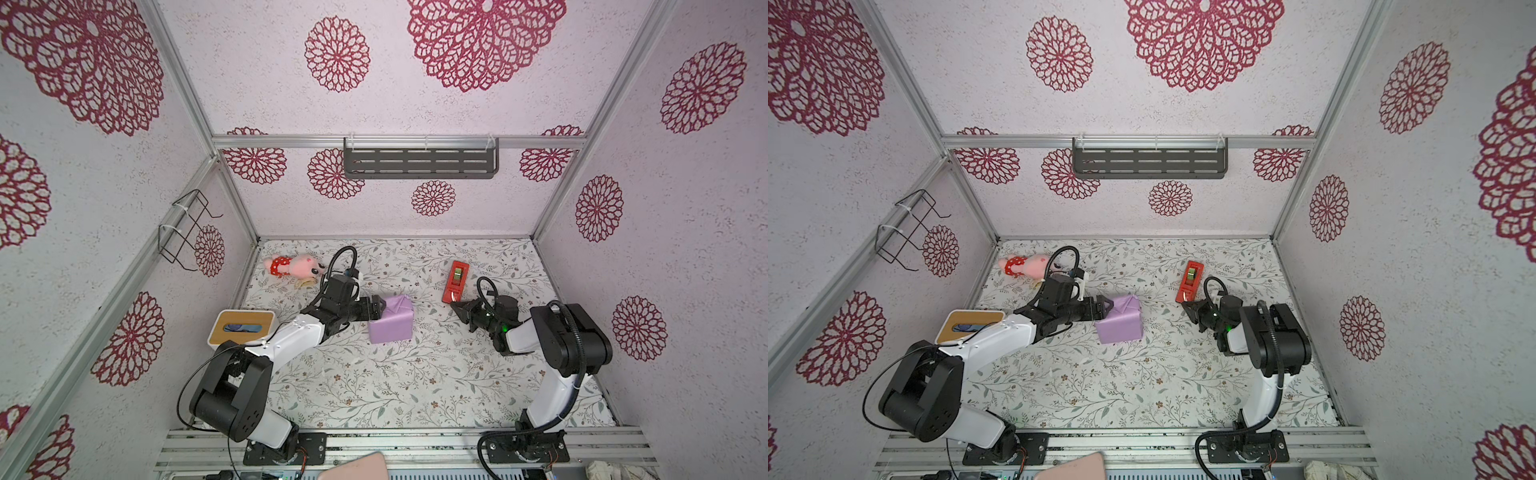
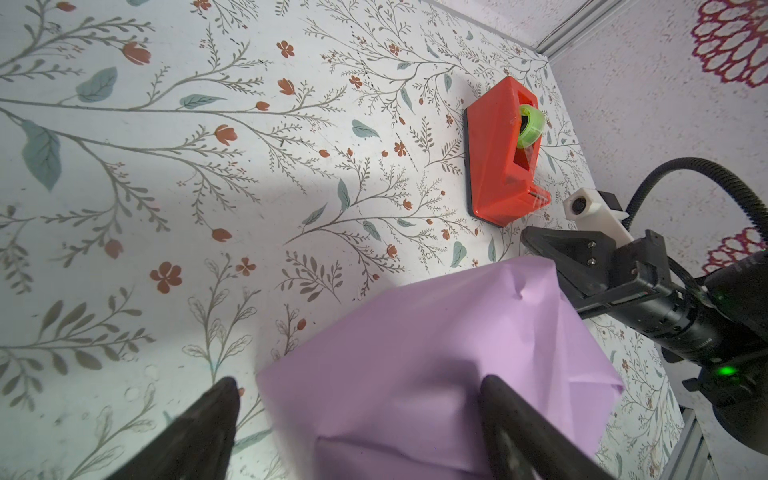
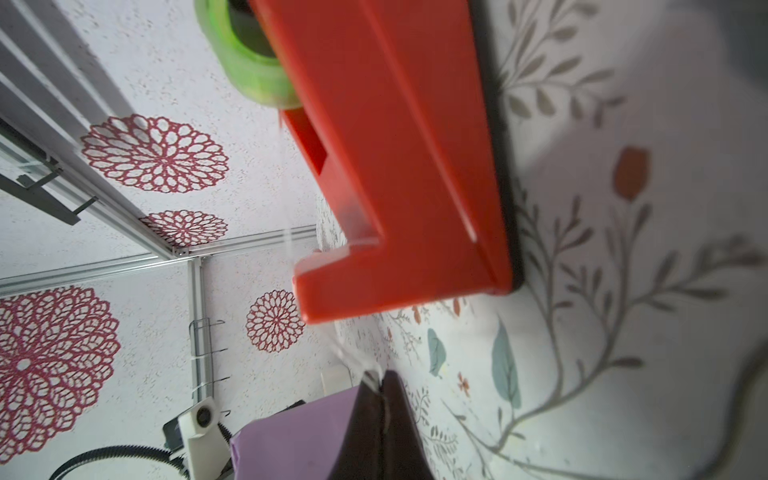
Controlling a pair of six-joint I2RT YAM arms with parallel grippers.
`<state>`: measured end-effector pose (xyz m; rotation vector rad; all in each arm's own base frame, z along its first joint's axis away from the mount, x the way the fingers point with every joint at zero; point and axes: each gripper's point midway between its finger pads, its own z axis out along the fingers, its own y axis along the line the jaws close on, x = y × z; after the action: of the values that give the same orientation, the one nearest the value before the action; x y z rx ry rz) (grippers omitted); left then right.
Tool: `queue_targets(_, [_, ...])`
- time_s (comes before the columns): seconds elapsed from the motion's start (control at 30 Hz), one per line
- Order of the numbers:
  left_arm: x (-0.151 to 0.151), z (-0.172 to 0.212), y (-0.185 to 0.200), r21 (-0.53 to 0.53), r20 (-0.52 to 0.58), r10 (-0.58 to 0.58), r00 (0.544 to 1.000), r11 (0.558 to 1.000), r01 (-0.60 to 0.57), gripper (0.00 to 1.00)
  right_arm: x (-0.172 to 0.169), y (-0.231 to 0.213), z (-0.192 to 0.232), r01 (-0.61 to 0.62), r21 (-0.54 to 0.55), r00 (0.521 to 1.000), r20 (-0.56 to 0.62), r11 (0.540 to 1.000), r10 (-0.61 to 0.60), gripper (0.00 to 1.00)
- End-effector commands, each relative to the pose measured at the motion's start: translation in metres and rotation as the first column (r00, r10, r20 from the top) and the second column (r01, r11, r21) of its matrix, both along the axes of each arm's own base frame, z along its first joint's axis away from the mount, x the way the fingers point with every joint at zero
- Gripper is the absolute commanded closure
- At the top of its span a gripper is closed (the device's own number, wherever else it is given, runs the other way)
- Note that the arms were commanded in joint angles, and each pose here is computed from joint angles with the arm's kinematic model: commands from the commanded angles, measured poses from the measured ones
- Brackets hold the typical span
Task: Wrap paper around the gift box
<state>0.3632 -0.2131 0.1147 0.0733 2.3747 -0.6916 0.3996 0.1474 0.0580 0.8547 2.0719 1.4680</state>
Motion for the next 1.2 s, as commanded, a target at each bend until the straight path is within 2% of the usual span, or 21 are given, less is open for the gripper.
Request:
queue_targets(0.0, [-0.019,-0.042,0.015,0.11,-0.131,0.014,0.991,0.994,0.001,0.08,-0.014,-0.009,-0.036,-0.022,-0.112,0.996,-0.091,0.993,0.012,1.0])
queue_targets(0.13, [-0.02,-0.043,0.016,0.113,-0.132,0.013,0.991,0.994,0.002,0.08,-0.015,-0.023,-0.051,-0.033,-0.235,0.992,-0.13,0.971,0.003,1.0])
queue_targets(0.3, [-0.021,-0.043,0.018,0.116,-0.13,0.016,0.991,0.993,-0.001,0.08,-0.011,-0.039,-0.059,-0.087,-0.393,0.986,-0.166,0.915,0.022,1.0])
queue_targets(0.67, [-0.022,-0.047,0.019,0.127,-0.137,0.015,0.991,0.992,0.002,0.08,-0.01,-0.055,-0.057,-0.23,-0.535,0.964,-0.239,0.813,0.115,1.0])
queue_targets(0.93, [-0.022,-0.046,0.018,0.127,-0.135,0.013,0.991,0.992,0.004,0.08,-0.011,-0.066,-0.061,-0.274,-0.573,0.951,-0.283,0.772,0.127,1.0])
queue_targets(1.03, [-0.022,-0.047,0.019,0.131,-0.136,0.014,0.991,0.991,0.004,0.07,-0.008,-0.06,-0.042,-0.269,-0.57,0.959,-0.23,0.776,0.164,1.0])
queue_targets(1.1, [-0.022,-0.047,0.019,0.133,-0.138,0.013,0.99,0.991,0.006,0.08,-0.009,-0.049,-0.013,-0.258,-0.552,0.966,-0.149,0.793,0.211,1.0])
queue_targets(1.17, [-0.023,-0.049,0.019,0.133,-0.143,0.012,0.99,0.991,0.008,0.08,-0.018,-0.026,0.034,-0.253,-0.539,0.956,-0.014,0.804,0.292,1.0])
